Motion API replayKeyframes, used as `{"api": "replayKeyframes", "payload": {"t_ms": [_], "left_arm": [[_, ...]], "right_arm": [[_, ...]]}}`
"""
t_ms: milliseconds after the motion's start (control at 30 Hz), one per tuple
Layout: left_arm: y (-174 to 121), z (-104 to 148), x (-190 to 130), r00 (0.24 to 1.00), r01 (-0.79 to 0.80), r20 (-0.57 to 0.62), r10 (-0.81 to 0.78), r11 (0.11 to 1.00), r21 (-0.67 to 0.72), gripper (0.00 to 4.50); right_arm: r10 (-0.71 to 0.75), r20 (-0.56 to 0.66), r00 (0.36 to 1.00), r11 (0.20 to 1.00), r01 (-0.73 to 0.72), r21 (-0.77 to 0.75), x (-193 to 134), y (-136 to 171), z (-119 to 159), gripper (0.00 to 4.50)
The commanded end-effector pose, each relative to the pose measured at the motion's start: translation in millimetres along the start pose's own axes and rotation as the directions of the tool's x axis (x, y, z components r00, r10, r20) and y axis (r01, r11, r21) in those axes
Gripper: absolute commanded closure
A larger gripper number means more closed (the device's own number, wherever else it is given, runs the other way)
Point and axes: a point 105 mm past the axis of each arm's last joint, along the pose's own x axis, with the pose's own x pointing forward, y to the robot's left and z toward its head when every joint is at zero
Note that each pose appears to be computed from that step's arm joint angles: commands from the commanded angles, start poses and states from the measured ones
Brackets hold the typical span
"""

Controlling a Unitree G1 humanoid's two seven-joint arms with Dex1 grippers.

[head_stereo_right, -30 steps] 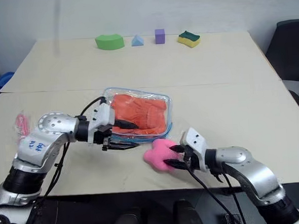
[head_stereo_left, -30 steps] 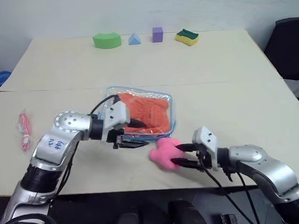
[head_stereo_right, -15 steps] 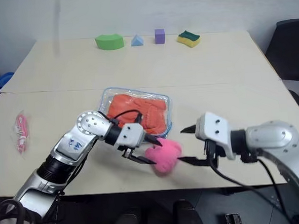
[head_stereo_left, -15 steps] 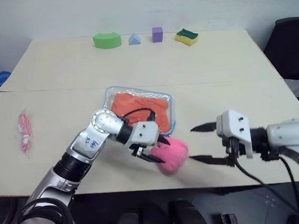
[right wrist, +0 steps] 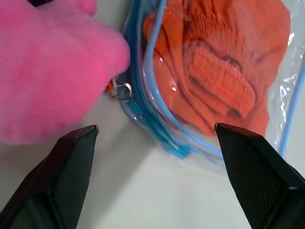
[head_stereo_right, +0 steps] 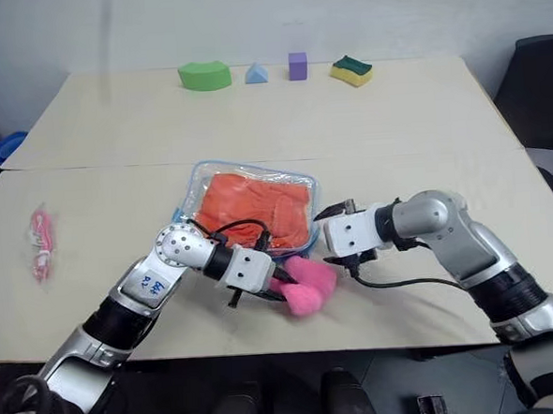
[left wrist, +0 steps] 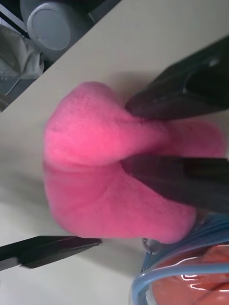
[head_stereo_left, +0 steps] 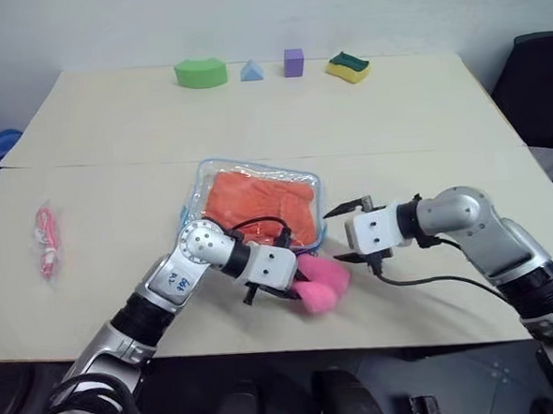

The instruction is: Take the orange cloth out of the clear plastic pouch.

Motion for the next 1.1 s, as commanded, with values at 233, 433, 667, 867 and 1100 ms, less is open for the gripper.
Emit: {"api": "replayKeyframes", "payload": {"t_ms": [233,433,667,867,1100], "left_arm": [[-10,-1,-13,0.998,-0.039,-0.046,0.037,0.998,-0.051,4.5],[-9,-4,-19,0.996,-0.069,-0.061,0.064,0.995,-0.074,4.5],[-6,-8,-29,0.988,-0.152,-0.051,0.146,0.977,-0.147,4.5],[-7,-8,-54,0.964,-0.262,-0.025,0.266,0.922,-0.284,4.5],[-27,-20,-92,0.924,-0.377,-0.101,0.369,0.83,-0.41,4.5]], "right_arm": [[-0.051,0.066,0.997,0.997,0.055,-0.056,10,-17,7,2.01],[-0.047,0.072,0.996,0.997,0.051,-0.057,12,-21,4,4.05],[-0.066,0.071,0.995,0.997,0.07,-0.044,9,-20,0,4.45],[-0.091,0.051,0.995,0.994,0.093,-0.055,-7,-22,-9,4.45],[-0.154,-0.016,0.988,0.986,0.153,-0.065,-37,-31,-30,4.45]]}}
